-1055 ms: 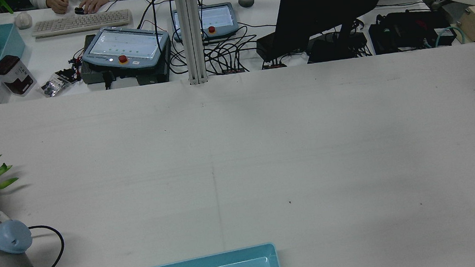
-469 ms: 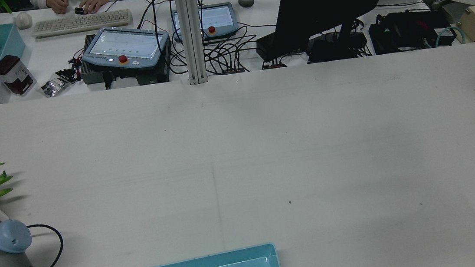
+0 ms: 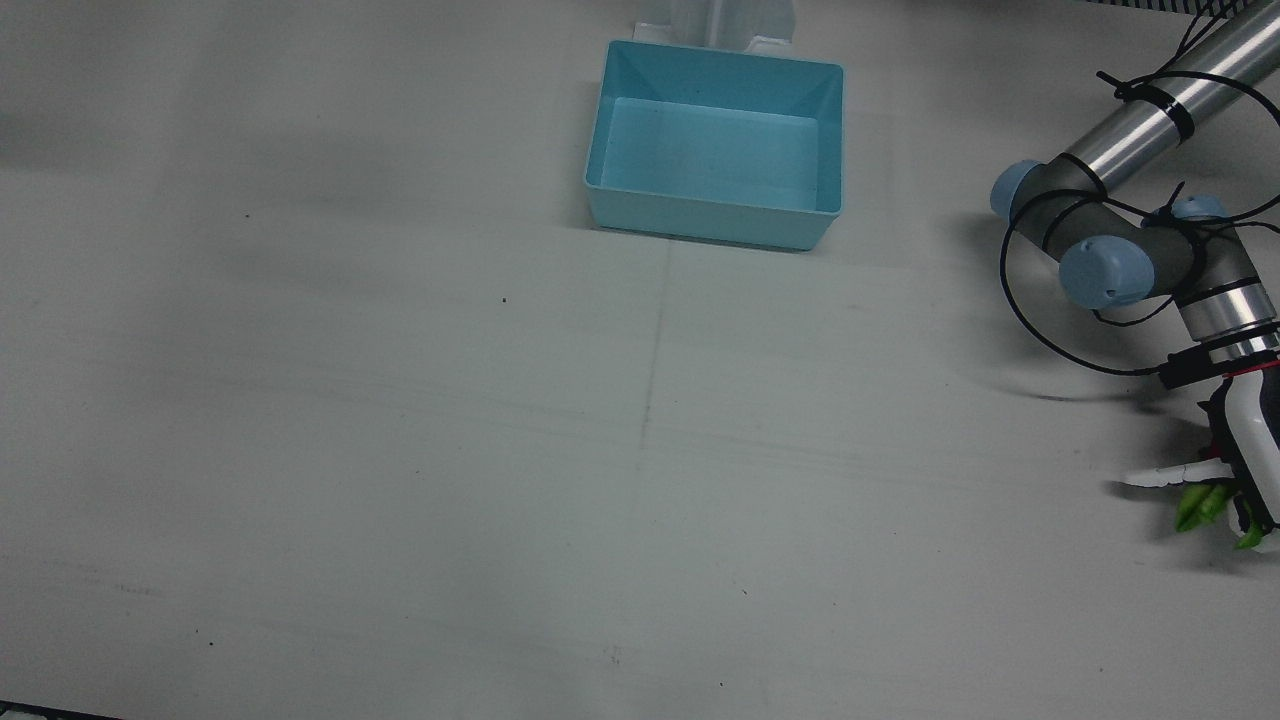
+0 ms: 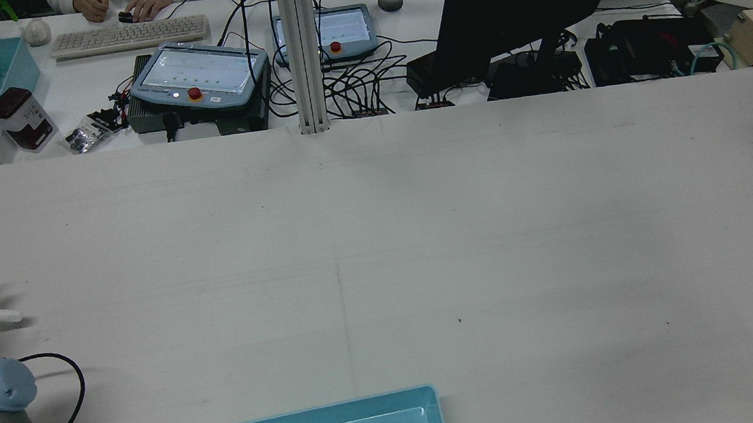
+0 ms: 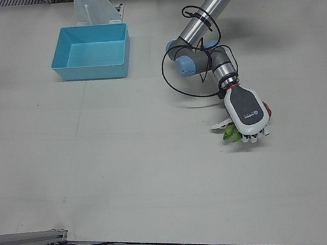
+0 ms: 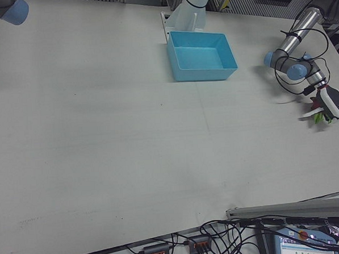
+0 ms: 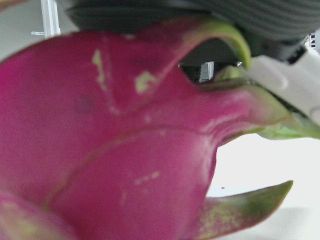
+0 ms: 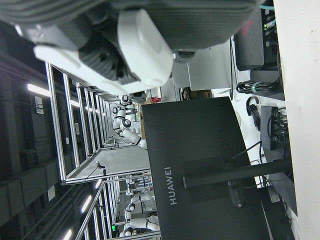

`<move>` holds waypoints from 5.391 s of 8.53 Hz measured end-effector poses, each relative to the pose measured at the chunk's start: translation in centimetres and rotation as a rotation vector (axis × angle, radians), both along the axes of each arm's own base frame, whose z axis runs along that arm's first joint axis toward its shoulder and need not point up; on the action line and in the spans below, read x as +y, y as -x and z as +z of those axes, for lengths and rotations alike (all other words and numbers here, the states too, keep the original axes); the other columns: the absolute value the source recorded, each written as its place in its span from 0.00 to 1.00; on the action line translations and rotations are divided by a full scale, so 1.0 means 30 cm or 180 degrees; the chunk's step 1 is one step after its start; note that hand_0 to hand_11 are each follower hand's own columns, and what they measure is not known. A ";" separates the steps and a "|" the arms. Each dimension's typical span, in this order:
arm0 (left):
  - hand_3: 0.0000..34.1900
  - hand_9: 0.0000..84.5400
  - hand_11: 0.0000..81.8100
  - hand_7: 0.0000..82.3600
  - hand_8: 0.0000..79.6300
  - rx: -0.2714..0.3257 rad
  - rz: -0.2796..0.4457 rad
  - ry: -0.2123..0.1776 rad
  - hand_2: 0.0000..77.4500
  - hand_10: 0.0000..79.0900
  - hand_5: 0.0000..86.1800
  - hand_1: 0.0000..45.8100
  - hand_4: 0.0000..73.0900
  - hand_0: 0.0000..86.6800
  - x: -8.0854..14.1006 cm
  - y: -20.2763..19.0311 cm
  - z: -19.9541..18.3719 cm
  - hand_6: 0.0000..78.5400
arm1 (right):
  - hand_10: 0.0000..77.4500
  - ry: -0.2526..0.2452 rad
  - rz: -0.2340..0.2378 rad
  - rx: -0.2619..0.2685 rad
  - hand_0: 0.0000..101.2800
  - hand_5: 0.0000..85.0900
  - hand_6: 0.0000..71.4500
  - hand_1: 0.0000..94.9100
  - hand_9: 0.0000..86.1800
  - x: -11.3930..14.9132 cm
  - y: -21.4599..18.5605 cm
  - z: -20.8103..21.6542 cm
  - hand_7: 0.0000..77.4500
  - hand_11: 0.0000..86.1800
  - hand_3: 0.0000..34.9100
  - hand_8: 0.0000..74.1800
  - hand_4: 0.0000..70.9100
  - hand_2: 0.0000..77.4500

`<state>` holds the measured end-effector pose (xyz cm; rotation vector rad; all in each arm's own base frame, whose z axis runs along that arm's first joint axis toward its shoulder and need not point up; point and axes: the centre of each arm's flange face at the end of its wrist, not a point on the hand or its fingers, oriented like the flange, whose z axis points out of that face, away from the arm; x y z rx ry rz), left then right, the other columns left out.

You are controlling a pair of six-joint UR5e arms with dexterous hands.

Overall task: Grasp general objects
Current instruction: 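Close the left hand fingers around the dragon fruit, then lift the dragon fruit with the left hand off the table, then carry the dragon fruit with the left hand over the blue tray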

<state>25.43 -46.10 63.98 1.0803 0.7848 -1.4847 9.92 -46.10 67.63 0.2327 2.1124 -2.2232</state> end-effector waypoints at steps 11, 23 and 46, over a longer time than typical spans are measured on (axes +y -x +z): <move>0.00 0.83 0.86 0.85 0.88 0.0290 0.0143 -0.0175 0.00 0.50 0.81 0.00 0.90 0.00 0.109 -0.101 -0.839 0.90 | 0.00 0.0003 0.0000 0.0000 0.00 0.00 0.00 1.00 0.01 0.000 0.000 0.000 0.00 0.01 0.00 0.00 0.00 1.00; 0.00 0.83 0.85 0.85 0.88 0.2180 0.1166 -0.0973 0.00 0.50 0.85 0.00 0.79 0.00 0.148 -0.370 -1.092 0.90 | 0.00 0.0003 0.0000 0.0000 0.00 0.00 0.00 1.00 0.01 0.000 0.000 -0.001 0.00 0.01 0.00 0.00 0.00 1.00; 0.00 0.83 0.85 0.85 0.88 0.3227 0.4453 -0.3130 0.01 0.50 0.81 0.00 0.91 0.00 0.436 -0.535 -1.506 0.90 | 0.00 0.0003 0.0000 0.0000 0.00 0.00 0.00 1.00 0.01 0.000 0.000 0.001 0.00 0.01 0.00 0.00 0.00 1.00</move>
